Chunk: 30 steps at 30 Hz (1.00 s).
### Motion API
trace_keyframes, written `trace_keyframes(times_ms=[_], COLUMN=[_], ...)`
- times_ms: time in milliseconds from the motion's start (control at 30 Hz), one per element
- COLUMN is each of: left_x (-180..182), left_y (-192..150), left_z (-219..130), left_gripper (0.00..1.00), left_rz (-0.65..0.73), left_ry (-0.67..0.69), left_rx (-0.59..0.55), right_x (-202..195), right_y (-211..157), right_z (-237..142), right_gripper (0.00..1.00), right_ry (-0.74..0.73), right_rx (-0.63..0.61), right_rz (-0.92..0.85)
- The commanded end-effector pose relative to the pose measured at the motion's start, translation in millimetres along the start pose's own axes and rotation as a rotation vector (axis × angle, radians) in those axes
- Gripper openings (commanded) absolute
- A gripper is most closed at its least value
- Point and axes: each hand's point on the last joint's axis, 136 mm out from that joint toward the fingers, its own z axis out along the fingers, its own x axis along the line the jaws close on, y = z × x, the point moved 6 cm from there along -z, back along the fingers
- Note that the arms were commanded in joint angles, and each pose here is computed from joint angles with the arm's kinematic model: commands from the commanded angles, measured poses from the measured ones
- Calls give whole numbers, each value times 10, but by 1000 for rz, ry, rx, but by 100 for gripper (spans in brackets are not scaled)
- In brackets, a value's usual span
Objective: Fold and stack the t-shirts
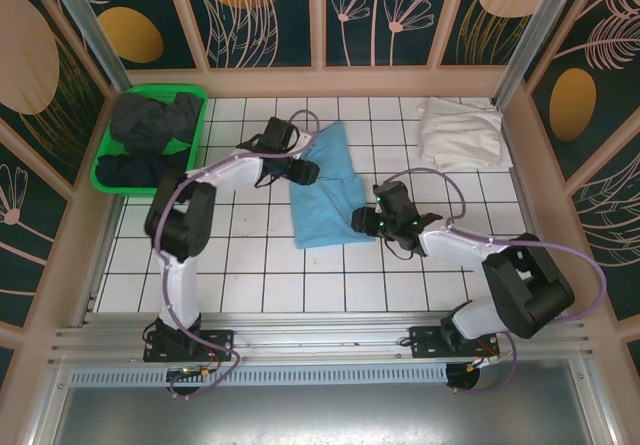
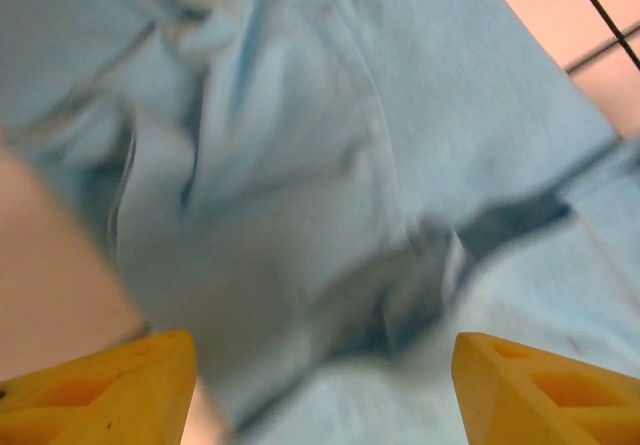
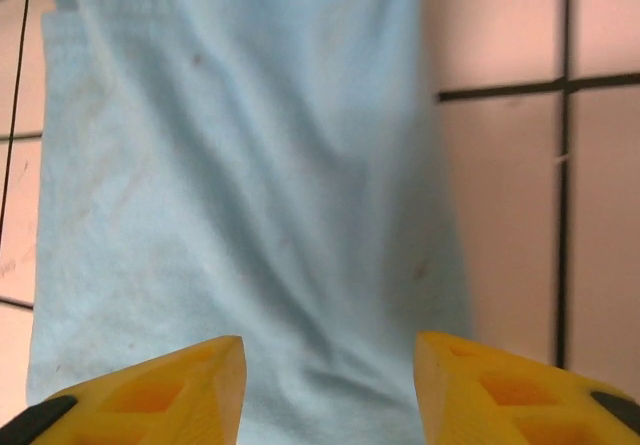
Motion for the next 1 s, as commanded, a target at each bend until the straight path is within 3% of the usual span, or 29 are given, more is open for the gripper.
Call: trace_keyframes(times_ms=[0, 67, 133, 333, 667, 867, 967], left_x=[-123, -201, -355, -666, -895, -912, -871], left_y=[-79, -387, -680, -1320, -1569, -1614, -1667], left_z=[-469, -590, -653, -586, -403, -349, -367], left_gripper=[69, 67, 57, 59, 62, 40, 26], left_rz=[-189, -249, -241, -321, -362, -358, -337], left_ry=[-21, -5, 27, -41, -142, -155, -114], left_rx=[-121, -129, -115, -20, 15, 52, 79], right_x=[-253, -281, -258, -221, -179, -159, -179], right_y=[-43, -93, -159, -345, -424, -385, -359], right_z=[-31, 2, 35, 101, 310, 346, 321], right_gripper=[50, 51, 51, 50, 44, 35, 25], right_ry=[-103, -98, -81, -96, -131, -160, -189], right_rx=[26, 62, 108, 173, 216, 210, 204], right_rz=[41, 48, 51, 44, 18, -2, -13])
